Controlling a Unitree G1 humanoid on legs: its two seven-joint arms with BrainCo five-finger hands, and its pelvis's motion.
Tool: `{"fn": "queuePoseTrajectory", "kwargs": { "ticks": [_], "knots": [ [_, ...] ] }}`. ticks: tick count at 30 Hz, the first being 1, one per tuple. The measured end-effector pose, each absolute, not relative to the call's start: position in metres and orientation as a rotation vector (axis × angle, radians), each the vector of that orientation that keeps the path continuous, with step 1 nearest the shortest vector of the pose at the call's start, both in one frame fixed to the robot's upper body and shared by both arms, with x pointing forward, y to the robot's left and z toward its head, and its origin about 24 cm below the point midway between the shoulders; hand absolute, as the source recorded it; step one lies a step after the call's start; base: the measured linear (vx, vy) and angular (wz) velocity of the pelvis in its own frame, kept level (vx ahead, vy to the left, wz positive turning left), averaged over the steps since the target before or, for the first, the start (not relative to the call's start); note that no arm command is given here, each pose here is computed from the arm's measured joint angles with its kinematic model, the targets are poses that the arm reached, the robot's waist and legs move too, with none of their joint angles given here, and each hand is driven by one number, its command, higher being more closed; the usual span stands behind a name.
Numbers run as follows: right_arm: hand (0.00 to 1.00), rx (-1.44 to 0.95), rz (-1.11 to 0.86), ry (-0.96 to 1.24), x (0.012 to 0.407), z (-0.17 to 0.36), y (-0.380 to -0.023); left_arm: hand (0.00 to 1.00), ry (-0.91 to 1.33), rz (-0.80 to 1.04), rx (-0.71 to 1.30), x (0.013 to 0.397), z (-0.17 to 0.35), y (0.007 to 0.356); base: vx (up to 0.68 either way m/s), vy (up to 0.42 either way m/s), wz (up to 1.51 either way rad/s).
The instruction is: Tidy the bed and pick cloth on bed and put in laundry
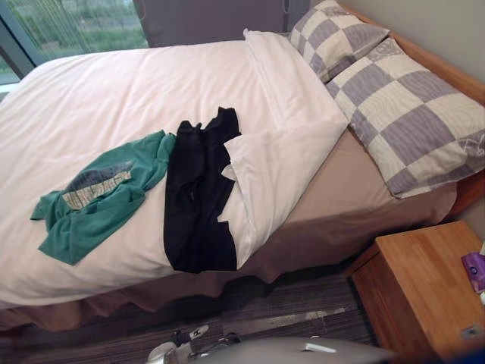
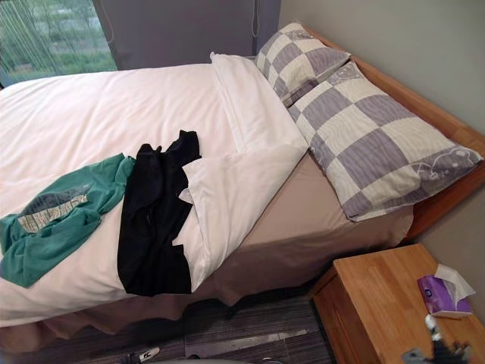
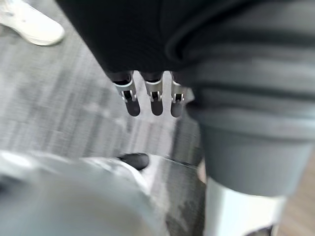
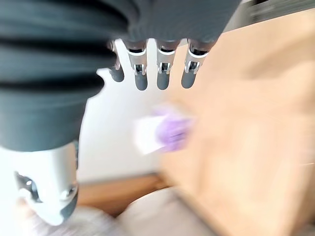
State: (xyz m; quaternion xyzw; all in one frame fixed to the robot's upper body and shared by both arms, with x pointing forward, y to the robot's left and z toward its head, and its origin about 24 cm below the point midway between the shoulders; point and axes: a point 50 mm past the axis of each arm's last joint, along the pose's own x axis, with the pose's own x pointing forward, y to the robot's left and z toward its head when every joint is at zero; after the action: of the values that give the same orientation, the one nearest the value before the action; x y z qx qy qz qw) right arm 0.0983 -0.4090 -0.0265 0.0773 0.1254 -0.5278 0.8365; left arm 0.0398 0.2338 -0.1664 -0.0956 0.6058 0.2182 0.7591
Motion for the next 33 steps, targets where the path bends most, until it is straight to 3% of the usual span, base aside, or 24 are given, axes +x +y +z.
{"fn": "queuePoseTrajectory", "kwargs": {
  "ticks": [8,14,22,26,33],
  "knots": [
    [0.0,-0.074,-0.773,0.071,0.203,0.048,-0.392,0.0,1.31,0.457,-0.148,0.031,-0.165,0.238,0.11,0.059,0.2],
    [0.0,-0.25,-0.489,0.042,0.274,0.082,-0.335,0.0,1.295,0.439,-0.108,0.028,-0.164,0.237,0.05,-0.014,0.27],
    [0.0,-0.414,-0.267,0.03,0.318,0.1,-0.281,0.0,1.299,0.439,-0.052,0.022,-0.162,0.24,0.04,-0.075,0.29],
    [0.0,-0.463,-0.186,-0.043,0.343,0.126,-0.248,0.0,1.226,0.436,-0.002,0.045,-0.156,0.251,-0.04,-0.052,0.23],
    [0.0,-0.495,-0.184,-0.185,0.368,0.176,-0.223,0.0,1.063,0.487,0.044,0.091,-0.136,0.279,-0.05,0.002,0.26]
  ]
}}
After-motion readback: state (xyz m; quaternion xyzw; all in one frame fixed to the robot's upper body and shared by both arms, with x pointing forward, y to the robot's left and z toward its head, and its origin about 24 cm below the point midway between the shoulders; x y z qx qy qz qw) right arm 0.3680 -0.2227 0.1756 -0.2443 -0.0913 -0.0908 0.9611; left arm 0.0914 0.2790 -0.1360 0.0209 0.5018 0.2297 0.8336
